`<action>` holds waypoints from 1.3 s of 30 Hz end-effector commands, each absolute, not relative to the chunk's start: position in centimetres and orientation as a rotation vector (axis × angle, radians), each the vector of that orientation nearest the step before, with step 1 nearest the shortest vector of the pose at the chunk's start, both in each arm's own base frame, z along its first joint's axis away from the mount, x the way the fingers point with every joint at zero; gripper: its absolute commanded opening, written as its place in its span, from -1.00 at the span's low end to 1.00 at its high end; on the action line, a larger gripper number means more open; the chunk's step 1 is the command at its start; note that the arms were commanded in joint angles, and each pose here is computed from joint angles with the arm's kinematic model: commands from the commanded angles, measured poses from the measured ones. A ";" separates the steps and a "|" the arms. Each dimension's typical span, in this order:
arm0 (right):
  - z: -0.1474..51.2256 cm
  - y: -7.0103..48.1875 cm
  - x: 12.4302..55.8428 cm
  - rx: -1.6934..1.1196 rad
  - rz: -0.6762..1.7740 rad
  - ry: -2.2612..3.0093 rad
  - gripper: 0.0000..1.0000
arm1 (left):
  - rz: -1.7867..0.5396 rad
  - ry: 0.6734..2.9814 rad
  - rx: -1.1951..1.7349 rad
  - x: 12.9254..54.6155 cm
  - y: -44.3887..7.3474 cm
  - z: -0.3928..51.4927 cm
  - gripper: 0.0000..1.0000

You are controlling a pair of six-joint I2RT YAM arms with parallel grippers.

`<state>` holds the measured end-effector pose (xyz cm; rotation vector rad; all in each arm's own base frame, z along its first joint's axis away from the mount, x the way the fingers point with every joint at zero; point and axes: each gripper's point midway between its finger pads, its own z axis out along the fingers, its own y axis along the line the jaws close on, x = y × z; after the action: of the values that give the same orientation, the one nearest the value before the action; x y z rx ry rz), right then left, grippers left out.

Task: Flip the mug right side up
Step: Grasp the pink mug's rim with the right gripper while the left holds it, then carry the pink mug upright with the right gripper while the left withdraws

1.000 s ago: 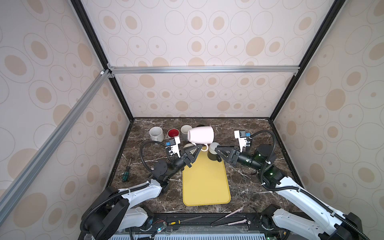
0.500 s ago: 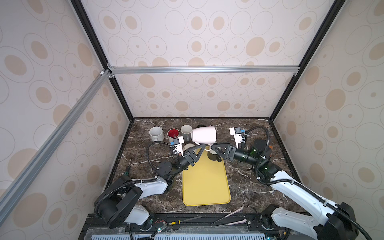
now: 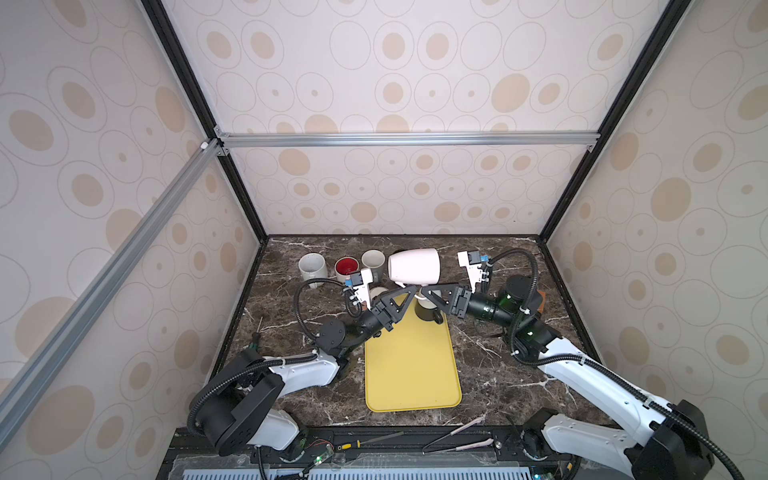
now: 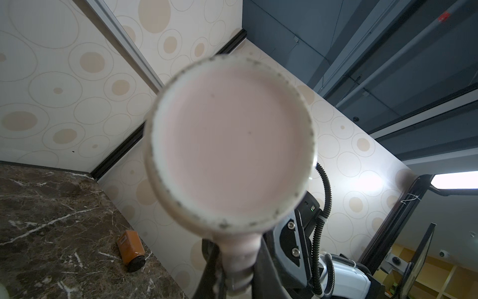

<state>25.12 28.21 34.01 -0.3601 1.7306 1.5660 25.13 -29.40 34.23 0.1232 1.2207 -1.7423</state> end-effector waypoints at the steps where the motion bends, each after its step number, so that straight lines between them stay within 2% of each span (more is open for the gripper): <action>1: 36.4 28.4 24.9 -0.371 1.628 1.641 -0.15 | -1.797 0.791 0.251 20.6 -26.9 42.1 -1.00; 9: 37.2 28.3 24.8 -0.367 1.640 1.617 -0.99 | -1.788 0.808 0.246 20.6 -27.1 41.5 -1.00; 13: 37.4 28.3 24.9 -0.355 1.625 1.623 -1.00 | -1.773 0.841 0.194 21.3 -26.9 40.5 -1.00; 14: 37.5 28.2 25.1 -0.352 1.613 1.626 -1.00 | -1.755 0.866 0.143 21.9 -26.4 39.7 -0.68; 15: 37.6 28.2 25.3 -0.345 1.604 1.631 -1.00 | -1.723 0.899 0.084 22.6 -25.9 38.8 0.45; 16: 37.9 28.1 25.5 -0.341 1.584 1.631 -1.00 | -1.680 0.967 0.013 23.7 -25.4 37.2 1.00; 19: 38.2 28.0 26.5 -0.319 1.508 1.688 -1.00 | -1.472 1.218 -0.047 26.7 -25.1 33.5 1.00; 22: 38.9 28.0 27.6 -0.301 1.461 1.717 -1.00 | -1.081 1.509 -0.039 29.6 -24.4 30.2 1.00; 25: 38.9 27.9 29.4 -0.274 1.355 1.797 -1.00 | -0.748 1.622 -0.038 30.7 -21.3 29.0 1.00; 27: 38.4 27.7 30.7 -0.251 1.259 1.863 -1.00 | -0.626 1.586 -0.021 30.2 -19.3 29.6 1.00; 32: 36.1 25.6 35.2 -0.205 0.841 2.073 -1.00 | -0.437 1.419 0.083 27.8 -16.0 31.1 1.00; 36: 34.0 22.8 39.1 -0.155 0.491 2.172 -1.00 | -0.336 1.391 -0.131 27.5 -11.4 30.6 1.00; 39: 31.8 21.6 41.8 -0.118 0.346 2.232 -1.00 | -0.282 1.430 -0.248 27.9 -9.7 29.9 1.00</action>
<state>40.12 25.08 33.60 -0.1321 2.1757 0.6302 27.52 -12.73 29.79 -0.1162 1.4221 -0.4234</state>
